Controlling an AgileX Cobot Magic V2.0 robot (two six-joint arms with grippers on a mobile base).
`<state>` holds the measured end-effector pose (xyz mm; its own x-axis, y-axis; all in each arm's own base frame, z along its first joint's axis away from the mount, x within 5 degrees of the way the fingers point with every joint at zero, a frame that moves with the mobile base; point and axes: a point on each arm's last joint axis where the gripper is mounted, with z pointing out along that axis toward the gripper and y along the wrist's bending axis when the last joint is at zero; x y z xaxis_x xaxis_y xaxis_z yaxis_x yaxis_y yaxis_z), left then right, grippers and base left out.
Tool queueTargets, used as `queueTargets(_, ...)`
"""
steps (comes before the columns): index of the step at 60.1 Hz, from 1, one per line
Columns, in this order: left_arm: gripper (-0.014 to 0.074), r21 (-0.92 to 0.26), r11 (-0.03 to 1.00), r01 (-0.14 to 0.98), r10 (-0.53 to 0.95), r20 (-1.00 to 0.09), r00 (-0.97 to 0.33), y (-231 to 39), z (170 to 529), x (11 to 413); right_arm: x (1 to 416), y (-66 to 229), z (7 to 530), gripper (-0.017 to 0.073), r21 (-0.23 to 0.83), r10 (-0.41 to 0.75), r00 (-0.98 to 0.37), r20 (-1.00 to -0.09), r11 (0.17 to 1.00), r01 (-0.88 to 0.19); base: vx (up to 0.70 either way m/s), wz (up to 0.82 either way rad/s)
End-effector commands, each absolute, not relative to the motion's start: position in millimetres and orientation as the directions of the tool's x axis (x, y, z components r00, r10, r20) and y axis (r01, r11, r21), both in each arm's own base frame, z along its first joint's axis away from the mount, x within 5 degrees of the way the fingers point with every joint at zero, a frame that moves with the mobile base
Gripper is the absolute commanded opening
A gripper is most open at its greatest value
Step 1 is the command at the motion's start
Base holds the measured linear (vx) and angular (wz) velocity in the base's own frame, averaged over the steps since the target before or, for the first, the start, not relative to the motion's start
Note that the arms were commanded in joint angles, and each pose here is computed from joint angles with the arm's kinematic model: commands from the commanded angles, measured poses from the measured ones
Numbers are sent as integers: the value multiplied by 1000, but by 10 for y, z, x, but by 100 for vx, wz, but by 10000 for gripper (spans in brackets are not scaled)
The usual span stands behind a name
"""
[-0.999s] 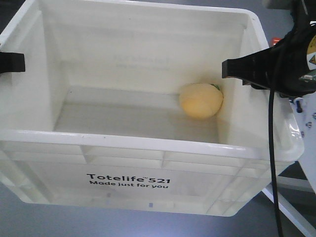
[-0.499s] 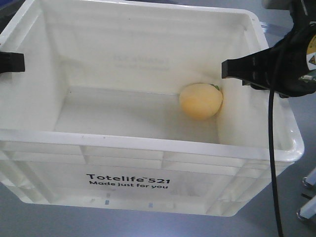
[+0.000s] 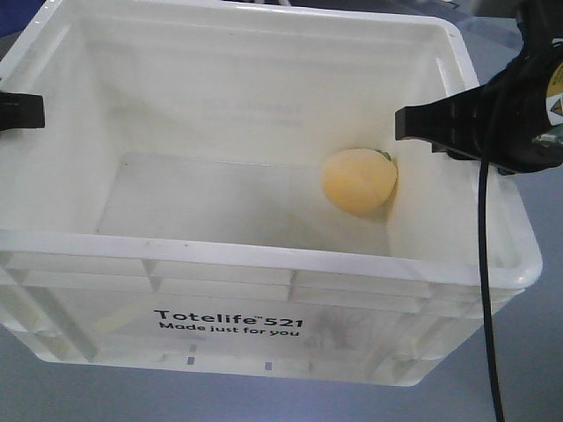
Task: Place moving items into box and shelve
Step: 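Keep holding the tote with both grippers while the base drives forward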
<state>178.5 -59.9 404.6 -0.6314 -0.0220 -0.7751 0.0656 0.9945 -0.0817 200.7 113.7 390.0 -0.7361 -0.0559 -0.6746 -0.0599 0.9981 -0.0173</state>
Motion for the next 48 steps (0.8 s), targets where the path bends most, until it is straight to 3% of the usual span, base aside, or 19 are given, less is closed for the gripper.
queueTargets(1, -15, -81, 992, 101, -27, -892, -452, -557, 4350, 1752, 2009, 1026, 4134, -11, -60, -78, -627, -775, 997, -49, -16, 62)
queueTargets(48, -15, -81, 992, 101, -27, -892, -452, -557, 4350, 1752, 2008, 1025, 4133, -11, -61, -78, -629, -774, 997, -48, -15, 60)
